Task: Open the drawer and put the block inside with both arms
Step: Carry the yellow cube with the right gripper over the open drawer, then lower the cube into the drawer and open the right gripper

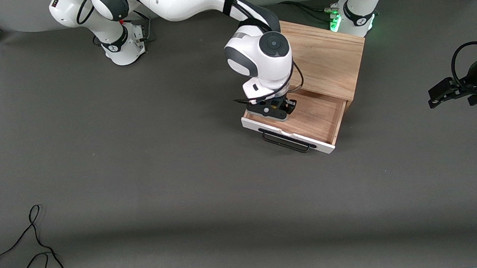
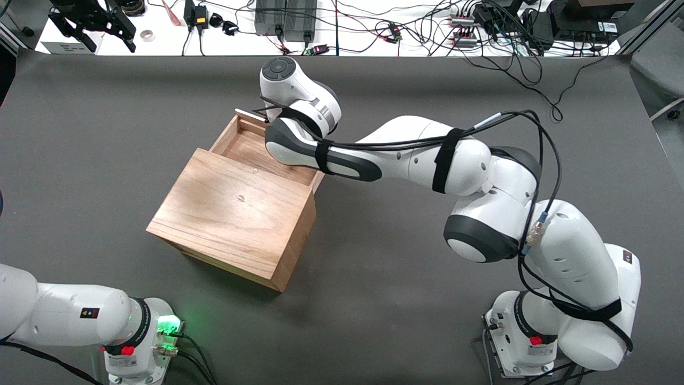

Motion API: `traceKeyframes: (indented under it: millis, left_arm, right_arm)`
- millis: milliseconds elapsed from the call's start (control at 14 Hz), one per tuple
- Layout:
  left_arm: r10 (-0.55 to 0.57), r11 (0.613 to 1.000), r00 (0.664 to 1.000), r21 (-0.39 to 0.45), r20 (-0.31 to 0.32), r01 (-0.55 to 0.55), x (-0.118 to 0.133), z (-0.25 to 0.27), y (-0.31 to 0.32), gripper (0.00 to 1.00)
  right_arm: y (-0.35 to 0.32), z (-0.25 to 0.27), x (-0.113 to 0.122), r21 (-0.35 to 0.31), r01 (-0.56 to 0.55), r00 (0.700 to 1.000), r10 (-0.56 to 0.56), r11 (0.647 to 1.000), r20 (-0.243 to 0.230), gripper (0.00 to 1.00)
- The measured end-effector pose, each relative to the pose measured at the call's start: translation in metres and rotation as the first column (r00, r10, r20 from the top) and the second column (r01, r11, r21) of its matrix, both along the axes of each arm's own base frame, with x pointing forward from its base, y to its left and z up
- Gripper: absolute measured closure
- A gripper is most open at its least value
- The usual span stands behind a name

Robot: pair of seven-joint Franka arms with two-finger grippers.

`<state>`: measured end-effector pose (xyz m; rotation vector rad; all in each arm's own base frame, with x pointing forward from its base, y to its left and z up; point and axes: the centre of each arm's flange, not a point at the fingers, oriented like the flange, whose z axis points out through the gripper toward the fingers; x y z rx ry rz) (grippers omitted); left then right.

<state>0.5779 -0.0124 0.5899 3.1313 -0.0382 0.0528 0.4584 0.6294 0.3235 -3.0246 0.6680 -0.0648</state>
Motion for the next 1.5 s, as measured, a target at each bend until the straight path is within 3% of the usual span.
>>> traceKeyframes:
  millis: [571, 643, 929, 1143, 1286, 1500]
  left_arm:
    - [-0.034, 0.999, 0.999, 0.001, -0.015, 0.034, -0.005, 0.001, 0.000, 0.00]
    - [-0.036, 0.999, 0.999, 0.001, -0.019, 0.036, -0.005, 0.001, 0.000, 0.00]
    - [-0.039, 0.999, 0.999, 0.002, -0.024, 0.039, -0.006, 0.001, 0.000, 0.00]
    - [-0.041, 0.999, 0.998, 0.002, -0.040, 0.041, -0.007, -0.001, 0.000, 0.00]
    - [-0.049, 0.999, 0.998, 0.003, -0.049, 0.049, -0.007, -0.004, 0.000, 0.00]
    - [-0.064, 0.998, 0.996, 0.004, -0.064, 0.064, -0.008, -0.009, 0.001, 0.00]
  right_arm:
    - [0.008, -0.015, -0.002, 0.022, -0.006, 1.000, 0.006, 1.000, 0.021, 0.45]
    - [0.008, -0.016, -0.002, 0.025, -0.006, 1.000, 0.005, 1.000, 0.024, 0.40]
    - [0.007, -0.011, 0.003, 0.008, -0.018, 0.998, 0.017, 1.000, 0.063, 0.00]
    - [0.001, 0.022, 0.011, 0.008, -0.031, 0.996, 0.030, 0.999, 0.087, 0.00]
    - [-0.025, 0.068, 0.029, -0.016, -0.076, 0.994, 0.077, 0.997, 0.082, 0.00]
    - [-0.107, 0.155, 0.082, 0.015, -0.140, 0.989, 0.139, 0.990, 0.061, 0.00]
